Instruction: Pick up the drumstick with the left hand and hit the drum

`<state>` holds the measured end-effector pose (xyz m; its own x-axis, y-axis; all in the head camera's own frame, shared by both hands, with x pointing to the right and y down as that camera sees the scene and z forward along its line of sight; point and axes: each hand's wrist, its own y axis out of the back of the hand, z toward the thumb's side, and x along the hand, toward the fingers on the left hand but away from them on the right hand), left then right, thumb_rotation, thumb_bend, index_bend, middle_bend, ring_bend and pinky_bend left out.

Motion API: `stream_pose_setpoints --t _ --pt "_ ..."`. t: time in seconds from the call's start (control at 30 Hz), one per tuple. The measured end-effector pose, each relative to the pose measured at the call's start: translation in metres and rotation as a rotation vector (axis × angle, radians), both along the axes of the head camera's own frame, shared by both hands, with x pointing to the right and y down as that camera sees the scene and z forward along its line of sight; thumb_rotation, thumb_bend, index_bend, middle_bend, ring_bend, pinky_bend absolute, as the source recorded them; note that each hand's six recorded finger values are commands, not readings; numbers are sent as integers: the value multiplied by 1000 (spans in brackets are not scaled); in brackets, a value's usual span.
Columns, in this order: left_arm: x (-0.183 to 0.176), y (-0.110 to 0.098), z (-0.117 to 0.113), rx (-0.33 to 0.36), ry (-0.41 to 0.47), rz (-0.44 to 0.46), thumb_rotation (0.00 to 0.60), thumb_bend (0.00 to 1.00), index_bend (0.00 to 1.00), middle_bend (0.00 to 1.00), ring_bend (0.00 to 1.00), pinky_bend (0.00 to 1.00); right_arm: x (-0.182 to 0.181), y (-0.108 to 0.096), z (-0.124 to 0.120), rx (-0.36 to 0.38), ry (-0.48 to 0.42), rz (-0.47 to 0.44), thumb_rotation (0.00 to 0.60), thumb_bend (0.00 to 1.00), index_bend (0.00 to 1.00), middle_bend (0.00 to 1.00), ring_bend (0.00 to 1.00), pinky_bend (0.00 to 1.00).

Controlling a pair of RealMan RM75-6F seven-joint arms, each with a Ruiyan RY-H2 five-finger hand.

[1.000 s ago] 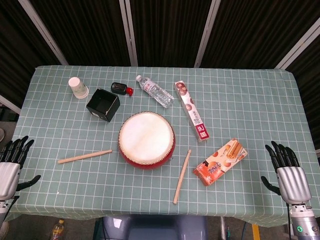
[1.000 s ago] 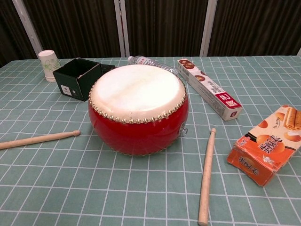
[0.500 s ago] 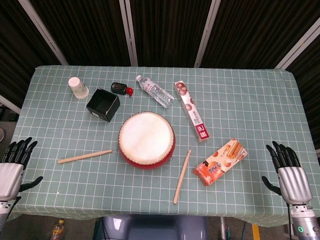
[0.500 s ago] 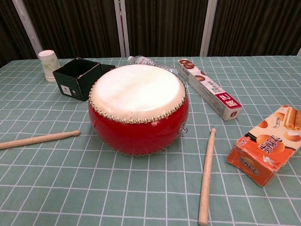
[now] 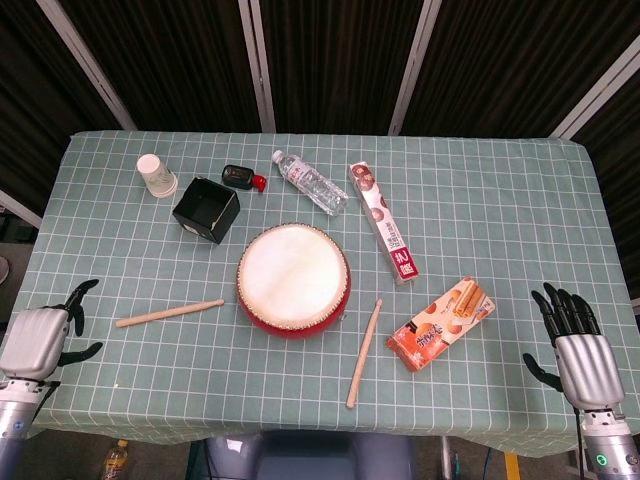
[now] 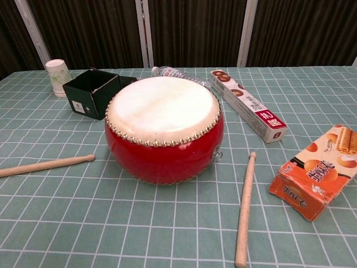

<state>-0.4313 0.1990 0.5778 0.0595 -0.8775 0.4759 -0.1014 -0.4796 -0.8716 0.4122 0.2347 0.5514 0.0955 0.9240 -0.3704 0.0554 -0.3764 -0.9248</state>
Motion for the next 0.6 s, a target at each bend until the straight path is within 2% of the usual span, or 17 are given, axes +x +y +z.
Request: stream_pose_setpoints --t 0.17,0.27,0.47,0.6 --pt "11 -18 21 -56 -28 -41 600 211 439 1000 1000 970 0 -1 1 -4 -3 3 600 278 0 0 0 79" --pt "19 -24 36 -98 -54 -59 600 255 469 1000 1000 974 0 -1 1 -3 -6 5 600 278 0 0 0 81" --pt "39 -33 67 -178 -108 -55 600 262 481 1000 1000 976 1 -1 1 -6 -10 8 600 278 0 0 0 79" --pt "46 -32 84 -228 -114 -70 600 270 488 1000 1000 976 0 -1 1 -7 -12 8 600 278 0 0 0 80"
